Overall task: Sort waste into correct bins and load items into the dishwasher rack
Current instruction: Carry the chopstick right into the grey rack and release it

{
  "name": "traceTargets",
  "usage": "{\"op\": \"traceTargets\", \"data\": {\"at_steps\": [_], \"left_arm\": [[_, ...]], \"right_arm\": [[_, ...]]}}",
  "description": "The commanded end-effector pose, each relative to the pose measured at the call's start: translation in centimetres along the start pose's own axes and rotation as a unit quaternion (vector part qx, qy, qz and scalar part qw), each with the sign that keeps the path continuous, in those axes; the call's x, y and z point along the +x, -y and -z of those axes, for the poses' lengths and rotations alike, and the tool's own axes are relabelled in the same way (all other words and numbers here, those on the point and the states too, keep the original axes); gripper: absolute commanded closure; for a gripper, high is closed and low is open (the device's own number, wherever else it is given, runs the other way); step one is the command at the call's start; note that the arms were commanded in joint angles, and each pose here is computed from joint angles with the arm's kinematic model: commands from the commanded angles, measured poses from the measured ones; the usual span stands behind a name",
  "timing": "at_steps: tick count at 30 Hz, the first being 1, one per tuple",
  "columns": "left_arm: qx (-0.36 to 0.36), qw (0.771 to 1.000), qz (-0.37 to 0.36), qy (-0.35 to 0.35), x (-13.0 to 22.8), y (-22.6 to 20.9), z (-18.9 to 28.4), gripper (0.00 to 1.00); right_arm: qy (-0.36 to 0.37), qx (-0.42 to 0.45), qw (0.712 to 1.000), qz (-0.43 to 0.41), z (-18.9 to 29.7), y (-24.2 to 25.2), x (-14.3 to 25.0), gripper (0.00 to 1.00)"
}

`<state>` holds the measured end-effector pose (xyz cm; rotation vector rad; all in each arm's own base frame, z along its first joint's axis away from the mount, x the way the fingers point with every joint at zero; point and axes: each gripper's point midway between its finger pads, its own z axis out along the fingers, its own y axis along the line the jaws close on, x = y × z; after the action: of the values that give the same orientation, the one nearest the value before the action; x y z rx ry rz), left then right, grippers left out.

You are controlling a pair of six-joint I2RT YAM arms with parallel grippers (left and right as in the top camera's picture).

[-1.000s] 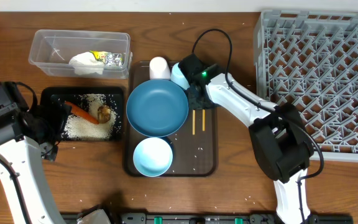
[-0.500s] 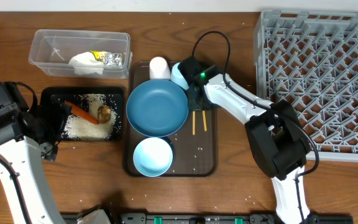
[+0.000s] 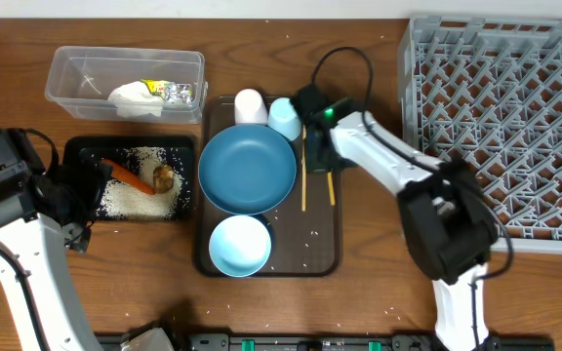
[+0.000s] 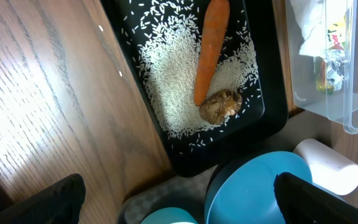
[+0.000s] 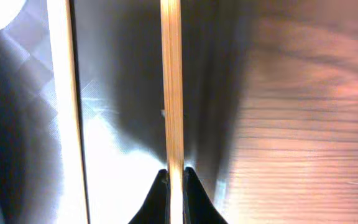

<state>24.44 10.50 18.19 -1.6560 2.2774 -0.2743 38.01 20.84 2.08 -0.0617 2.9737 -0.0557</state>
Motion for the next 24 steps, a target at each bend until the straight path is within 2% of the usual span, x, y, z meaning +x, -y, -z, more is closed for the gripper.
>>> {"op": "traceTargets", "data": {"at_steps": [1,6,11,17,24], "left_arm": [[-0.002,1.0,0.006,0.003,0.0,-0.2,0.2,0.02],[-0.002,1.0,0.006,0.003,0.0,-0.2,0.2,0.02],[-0.002,1.0,0.006,0.003,0.0,-0.2,0.2,0.02],[-0.002,1.0,0.006,0.003,0.0,-0.2,0.2,0.02],[-0.002,1.0,0.006,0.003,0.0,-0.2,0.2,0.02]], "right_arm": [[0.062,-0.043,0.997,0.014,6.1,1.2,-2.6,0.99],[0.115,-0.067,0.991,-0.006,11.5,4.7,-4.4,0.99],[0.163,-0.058,0.985,-0.024,14.7,9.9,-6.2,0.99],[0.183,-0.021,0.983,-0.003,14.6,16.1,-7.9,0.99],[0.202,-0.008,0.978,-0.039,14.0,21.1,-9.5,0.99]]}}
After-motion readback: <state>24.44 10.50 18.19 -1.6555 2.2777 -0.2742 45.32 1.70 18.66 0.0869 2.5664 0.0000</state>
